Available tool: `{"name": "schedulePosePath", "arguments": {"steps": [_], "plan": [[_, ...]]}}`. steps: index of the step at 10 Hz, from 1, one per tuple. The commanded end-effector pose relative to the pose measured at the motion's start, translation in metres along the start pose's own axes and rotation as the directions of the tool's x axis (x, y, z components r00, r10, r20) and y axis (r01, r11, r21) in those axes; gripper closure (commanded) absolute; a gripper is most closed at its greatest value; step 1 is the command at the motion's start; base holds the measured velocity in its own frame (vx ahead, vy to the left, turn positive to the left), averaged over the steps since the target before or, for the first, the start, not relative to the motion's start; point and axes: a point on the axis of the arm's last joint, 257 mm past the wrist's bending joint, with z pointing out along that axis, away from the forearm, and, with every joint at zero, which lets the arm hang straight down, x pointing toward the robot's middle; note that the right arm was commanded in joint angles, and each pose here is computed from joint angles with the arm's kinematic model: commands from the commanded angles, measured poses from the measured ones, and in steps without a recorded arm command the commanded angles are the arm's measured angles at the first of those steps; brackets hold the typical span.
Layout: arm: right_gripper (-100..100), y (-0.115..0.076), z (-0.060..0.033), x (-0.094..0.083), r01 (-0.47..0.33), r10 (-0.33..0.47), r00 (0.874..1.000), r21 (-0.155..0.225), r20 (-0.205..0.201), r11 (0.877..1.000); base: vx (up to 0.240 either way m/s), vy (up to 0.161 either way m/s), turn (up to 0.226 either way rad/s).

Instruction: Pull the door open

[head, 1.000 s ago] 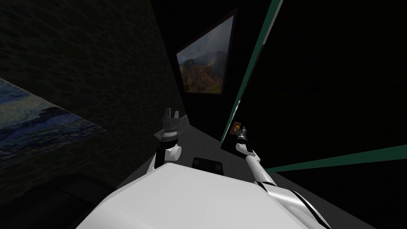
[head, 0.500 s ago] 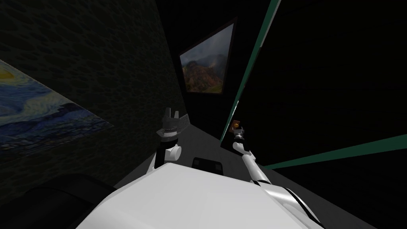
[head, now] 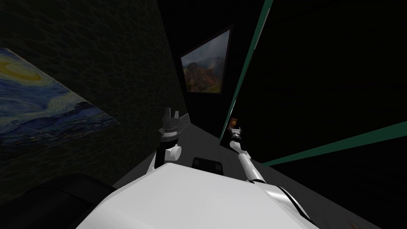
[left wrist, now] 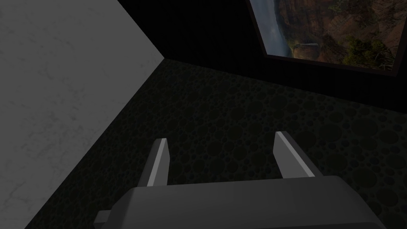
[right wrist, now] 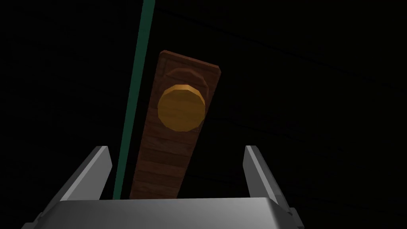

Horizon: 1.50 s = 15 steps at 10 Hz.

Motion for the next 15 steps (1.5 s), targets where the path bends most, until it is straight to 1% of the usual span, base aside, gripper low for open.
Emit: {"name": "schedulePosePath", "arguments": {"steps": [1,4,5,6,7,8,11,13,14,15], "plan": [[-100,-0.007,-0.0015,0.002,-0.090,0.090,0.996,-0.003,0.005,0.996,-0.095,-0.023,0.012],[-100,-0.018,-0.0037,0.006,-0.212,0.212,0.977,-0.007,0.011,0.977,-0.084,-0.023,0.011],[-100,-0.022,-0.0046,0.007,-0.258,0.259,0.966,-0.008,0.014,0.966,-0.073,-0.028,0.008],[-100,-0.020,-0.0042,0.006,-0.228,0.228,0.974,-0.007,0.012,0.974,-0.034,-0.013,0.003],[-100,0.002,-0.0036,-0.002,-0.235,0.236,0.972,-0.029,0.015,0.972,0.097,0.008,0.141],[-100,0.018,-0.0033,-0.008,-0.235,0.236,0.972,-0.044,0.016,0.971,0.203,0.022,0.211],[-100,0.046,-0.0032,-0.016,-0.235,0.236,0.972,-0.071,0.017,0.970,0.151,0.007,0.085],[-100,0.081,-0.0038,-0.024,-0.234,0.236,0.972,-0.103,0.015,0.967,0.146,0.011,0.162],[-100,0.093,-0.0042,-0.026,-0.233,0.236,0.972,-0.114,0.014,0.966,0.186,-0.009,0.122],[-100,0.100,-0.0045,-0.028,-0.233,0.236,0.972,-0.120,0.013,0.965,0.154,-0.030,0.082]]}}
